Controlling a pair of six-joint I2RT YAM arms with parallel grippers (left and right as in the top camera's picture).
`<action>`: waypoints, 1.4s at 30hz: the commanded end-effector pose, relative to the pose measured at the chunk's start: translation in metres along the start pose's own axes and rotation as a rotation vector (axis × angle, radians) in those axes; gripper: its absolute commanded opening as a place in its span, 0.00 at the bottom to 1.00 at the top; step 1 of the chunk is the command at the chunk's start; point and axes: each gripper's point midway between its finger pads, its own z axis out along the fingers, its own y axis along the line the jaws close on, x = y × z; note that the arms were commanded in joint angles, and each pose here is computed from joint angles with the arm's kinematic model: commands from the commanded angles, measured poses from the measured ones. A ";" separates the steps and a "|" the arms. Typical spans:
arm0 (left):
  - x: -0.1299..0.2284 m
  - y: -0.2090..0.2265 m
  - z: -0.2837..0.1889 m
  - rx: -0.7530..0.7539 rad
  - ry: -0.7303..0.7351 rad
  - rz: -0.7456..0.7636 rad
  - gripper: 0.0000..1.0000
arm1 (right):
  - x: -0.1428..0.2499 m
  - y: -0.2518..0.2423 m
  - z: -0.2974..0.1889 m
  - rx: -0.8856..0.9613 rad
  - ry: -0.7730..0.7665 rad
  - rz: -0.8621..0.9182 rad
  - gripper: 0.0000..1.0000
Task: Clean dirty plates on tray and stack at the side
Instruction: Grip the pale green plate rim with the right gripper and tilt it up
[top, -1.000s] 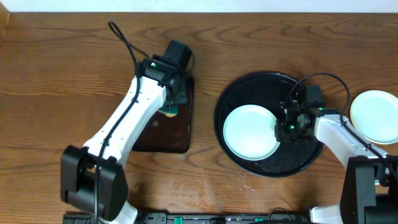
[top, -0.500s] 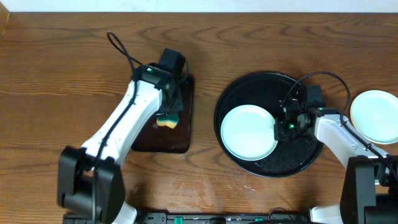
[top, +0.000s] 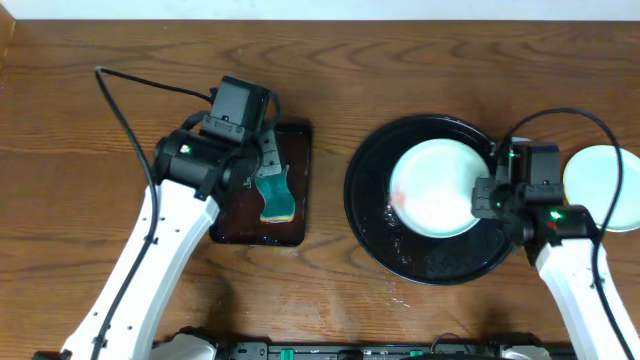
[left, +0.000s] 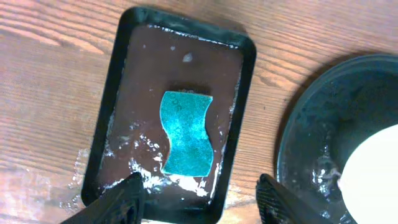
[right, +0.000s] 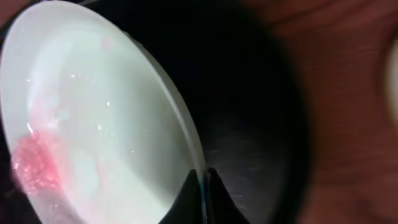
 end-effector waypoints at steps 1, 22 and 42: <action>-0.005 0.000 -0.010 0.011 -0.028 -0.001 0.62 | -0.015 -0.024 -0.021 0.142 -0.102 0.024 0.01; 0.004 0.005 -0.009 -0.011 0.012 0.003 0.82 | -0.037 0.038 -0.099 0.450 -0.448 -0.415 0.01; 0.004 0.005 -0.009 -0.011 0.013 0.003 0.82 | -0.036 0.083 -0.129 0.504 -0.570 -0.698 0.01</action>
